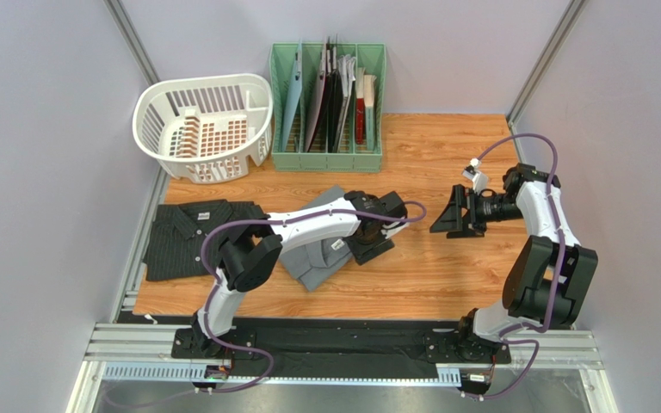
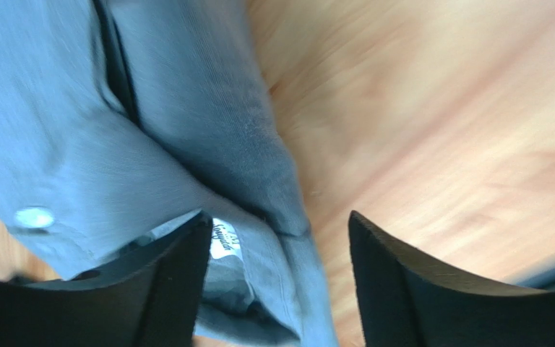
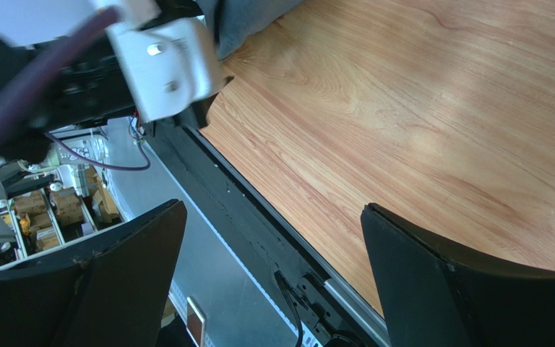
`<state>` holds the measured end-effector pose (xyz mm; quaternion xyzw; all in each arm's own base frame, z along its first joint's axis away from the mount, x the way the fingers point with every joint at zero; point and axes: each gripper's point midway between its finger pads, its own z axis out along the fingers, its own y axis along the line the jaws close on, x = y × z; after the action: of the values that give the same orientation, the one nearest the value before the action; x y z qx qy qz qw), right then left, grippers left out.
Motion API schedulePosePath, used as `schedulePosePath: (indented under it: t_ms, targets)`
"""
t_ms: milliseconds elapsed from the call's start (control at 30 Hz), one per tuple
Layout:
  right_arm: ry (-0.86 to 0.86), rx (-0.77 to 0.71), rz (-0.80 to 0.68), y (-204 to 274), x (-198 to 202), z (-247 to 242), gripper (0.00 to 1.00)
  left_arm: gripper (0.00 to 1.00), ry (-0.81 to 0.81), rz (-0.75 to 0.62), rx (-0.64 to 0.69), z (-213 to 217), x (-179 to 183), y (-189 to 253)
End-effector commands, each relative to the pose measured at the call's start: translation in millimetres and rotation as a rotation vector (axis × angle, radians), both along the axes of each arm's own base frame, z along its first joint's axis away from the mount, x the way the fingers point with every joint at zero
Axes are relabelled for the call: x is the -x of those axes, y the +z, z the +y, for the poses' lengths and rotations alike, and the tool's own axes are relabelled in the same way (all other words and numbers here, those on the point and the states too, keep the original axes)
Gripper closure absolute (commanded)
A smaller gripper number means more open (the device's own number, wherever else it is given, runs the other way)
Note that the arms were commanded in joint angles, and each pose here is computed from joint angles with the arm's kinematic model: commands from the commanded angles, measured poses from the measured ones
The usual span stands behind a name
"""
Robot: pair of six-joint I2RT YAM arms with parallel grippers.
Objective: Fold and stack the long sleeve shirts
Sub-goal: Fold the shirt
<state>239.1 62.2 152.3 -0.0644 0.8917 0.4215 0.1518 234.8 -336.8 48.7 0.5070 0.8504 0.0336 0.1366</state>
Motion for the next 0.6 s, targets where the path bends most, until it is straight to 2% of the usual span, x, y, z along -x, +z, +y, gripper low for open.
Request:
schedulePosePath:
  t_ms: [0, 100, 200, 233, 333, 467, 500, 533, 567]
  targets:
    - [-0.024, -0.040, -0.007, 10, -6, 1, 0.00, 0.24, -0.090, 0.093, 0.341, -61, 21, 95]
    - [-0.057, -0.072, 0.010, 11, -8, 4, 0.00, 0.25, -0.239, 0.132, 0.484, -55, 41, 152]
    - [-0.127, -0.107, 0.035, 11, -15, 7, 0.00, 0.33, -0.242, 0.129, 0.549, -18, 26, 175]
    - [-0.149, -0.121, 0.046, 11, -18, 8, 0.01, 0.41, -0.180, 0.119, 0.540, 4, 3, 173]
    - [-0.209, -0.183, 0.116, 2, -28, 16, 0.03, 0.58, -0.164, 0.171, 0.467, 58, -24, 151]
    - [-0.190, -0.224, 0.210, -17, -30, 33, 0.05, 0.67, -0.210, 0.148, 0.325, 103, -47, 105]
    - [-0.188, -0.233, 0.238, -24, -30, 35, 0.06, 0.69, -0.264, 0.147, 0.288, 109, -47, 86]
    - [-0.210, -0.245, 0.290, -28, -29, 36, 0.06, 0.74, -0.274, 0.140, 0.263, 112, -49, 76]
    - [-0.215, -0.244, 0.310, -32, -29, 36, 0.07, 0.75, -0.272, 0.133, 0.239, 116, -52, 67]
